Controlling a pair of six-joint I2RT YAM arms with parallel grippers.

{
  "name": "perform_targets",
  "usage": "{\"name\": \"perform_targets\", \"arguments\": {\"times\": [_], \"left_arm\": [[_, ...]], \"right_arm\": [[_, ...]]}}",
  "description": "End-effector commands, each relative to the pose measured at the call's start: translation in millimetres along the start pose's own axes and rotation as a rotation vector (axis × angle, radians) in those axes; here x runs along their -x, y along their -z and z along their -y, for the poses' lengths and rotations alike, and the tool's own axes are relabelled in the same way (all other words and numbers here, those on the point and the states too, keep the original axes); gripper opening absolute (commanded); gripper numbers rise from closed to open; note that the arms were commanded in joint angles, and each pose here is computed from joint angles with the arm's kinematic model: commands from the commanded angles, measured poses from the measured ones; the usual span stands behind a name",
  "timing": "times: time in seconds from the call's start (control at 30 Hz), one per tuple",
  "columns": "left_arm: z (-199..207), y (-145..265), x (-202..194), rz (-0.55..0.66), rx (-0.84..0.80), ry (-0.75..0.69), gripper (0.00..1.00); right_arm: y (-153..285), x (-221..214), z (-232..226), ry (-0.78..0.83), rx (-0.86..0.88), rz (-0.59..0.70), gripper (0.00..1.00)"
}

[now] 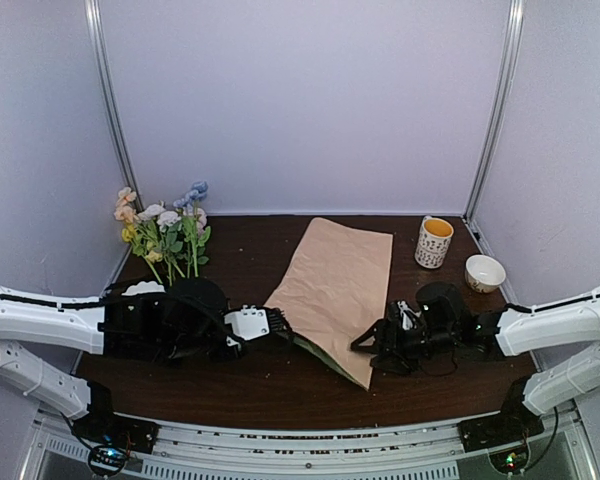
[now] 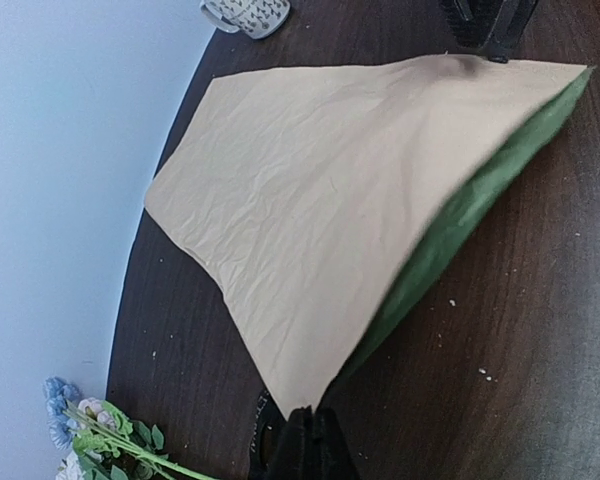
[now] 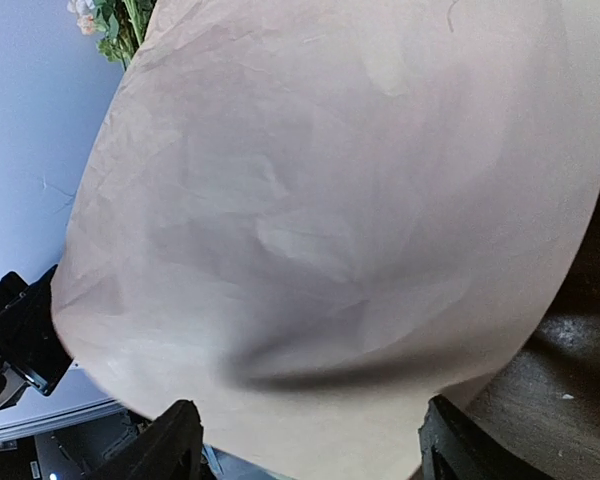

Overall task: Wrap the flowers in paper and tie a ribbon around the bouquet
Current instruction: Unfold the folded wrapping paper at the center of the board.

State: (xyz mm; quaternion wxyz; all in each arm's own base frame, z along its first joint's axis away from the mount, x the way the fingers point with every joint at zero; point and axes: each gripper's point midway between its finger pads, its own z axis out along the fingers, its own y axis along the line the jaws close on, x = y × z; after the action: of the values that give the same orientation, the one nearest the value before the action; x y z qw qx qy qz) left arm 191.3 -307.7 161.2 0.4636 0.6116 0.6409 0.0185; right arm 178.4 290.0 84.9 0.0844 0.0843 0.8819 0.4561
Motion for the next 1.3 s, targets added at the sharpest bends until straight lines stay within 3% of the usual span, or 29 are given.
{"name": "perform_targets", "arguments": {"times": [0.0, 0.4, 0.57, 0.9, 1.27], "left_arm": [[-10, 5, 16, 0.060, 0.017, 0.048, 0.00], [-16, 5, 18, 0.060, 0.028, 0.048, 0.00], [-20, 9, 22, 0.074, 0.035, 0.055, 0.00], [-25, 17, 30, 0.106, 0.026, 0.093, 0.00], [-16, 12, 21, 0.076, 0.004, 0.085, 0.00]], "right_arm": [[0, 5, -24, 0.011, 0.078, -0.001, 0.76], [6, -4, 23, -0.055, -0.034, 0.030, 0.93], [0, -4, 23, -0.058, -0.023, 0.016, 0.94], [-11, -1, 7, -0.052, 0.056, -0.004, 0.92], [-5, 6, 4, -0.029, 0.047, 0.045, 0.79]]}}
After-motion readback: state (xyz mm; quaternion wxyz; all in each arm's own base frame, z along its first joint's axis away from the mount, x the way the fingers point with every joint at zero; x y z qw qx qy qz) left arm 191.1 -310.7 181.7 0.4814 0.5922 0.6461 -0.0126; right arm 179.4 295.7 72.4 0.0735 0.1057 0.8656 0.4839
